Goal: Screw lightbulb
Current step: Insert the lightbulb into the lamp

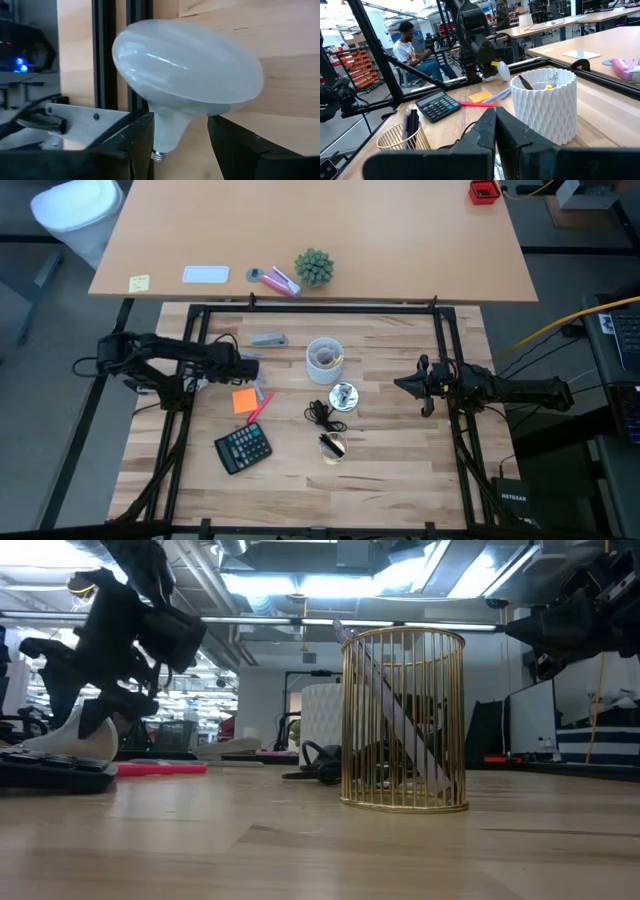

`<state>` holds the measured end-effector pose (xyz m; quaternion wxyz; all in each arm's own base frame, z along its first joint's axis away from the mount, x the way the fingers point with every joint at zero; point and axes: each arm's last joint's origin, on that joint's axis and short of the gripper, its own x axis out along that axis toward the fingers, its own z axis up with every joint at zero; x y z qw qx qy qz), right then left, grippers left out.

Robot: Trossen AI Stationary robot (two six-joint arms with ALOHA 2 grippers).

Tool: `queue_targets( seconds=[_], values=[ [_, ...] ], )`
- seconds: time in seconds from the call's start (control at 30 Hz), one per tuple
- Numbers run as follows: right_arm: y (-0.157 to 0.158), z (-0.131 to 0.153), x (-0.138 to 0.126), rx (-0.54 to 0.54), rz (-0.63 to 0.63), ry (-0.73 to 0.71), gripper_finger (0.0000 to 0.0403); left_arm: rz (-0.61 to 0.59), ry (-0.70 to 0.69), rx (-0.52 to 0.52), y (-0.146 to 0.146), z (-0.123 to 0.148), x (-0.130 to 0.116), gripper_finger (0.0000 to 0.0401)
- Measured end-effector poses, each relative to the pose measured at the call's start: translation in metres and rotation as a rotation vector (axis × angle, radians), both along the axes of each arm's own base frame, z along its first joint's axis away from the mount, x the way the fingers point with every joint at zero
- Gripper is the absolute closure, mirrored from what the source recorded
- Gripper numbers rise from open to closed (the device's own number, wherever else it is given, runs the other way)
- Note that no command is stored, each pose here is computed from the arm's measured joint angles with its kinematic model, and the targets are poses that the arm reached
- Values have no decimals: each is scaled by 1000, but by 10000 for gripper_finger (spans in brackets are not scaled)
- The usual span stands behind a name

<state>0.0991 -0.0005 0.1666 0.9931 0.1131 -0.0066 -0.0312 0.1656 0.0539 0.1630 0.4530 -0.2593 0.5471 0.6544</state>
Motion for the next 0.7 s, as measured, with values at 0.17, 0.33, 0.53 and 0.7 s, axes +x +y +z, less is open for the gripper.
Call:
queue_targets(
  seconds=[0.17,0.33,0.53,0.7],
  values=[
    [0,0,0,0,0,1,391,30,47,-31,11,-5,-2,223],
    [0,0,0,0,0,2,391,94,56,-37,22,-6,-7,223],
    [1,0,0,-1,33,5,391,149,46,-48,29,-6,-10,223],
    [1,-1,0,-1,49,6,391,185,12,-47,37,-8,-11,223]
  ],
)
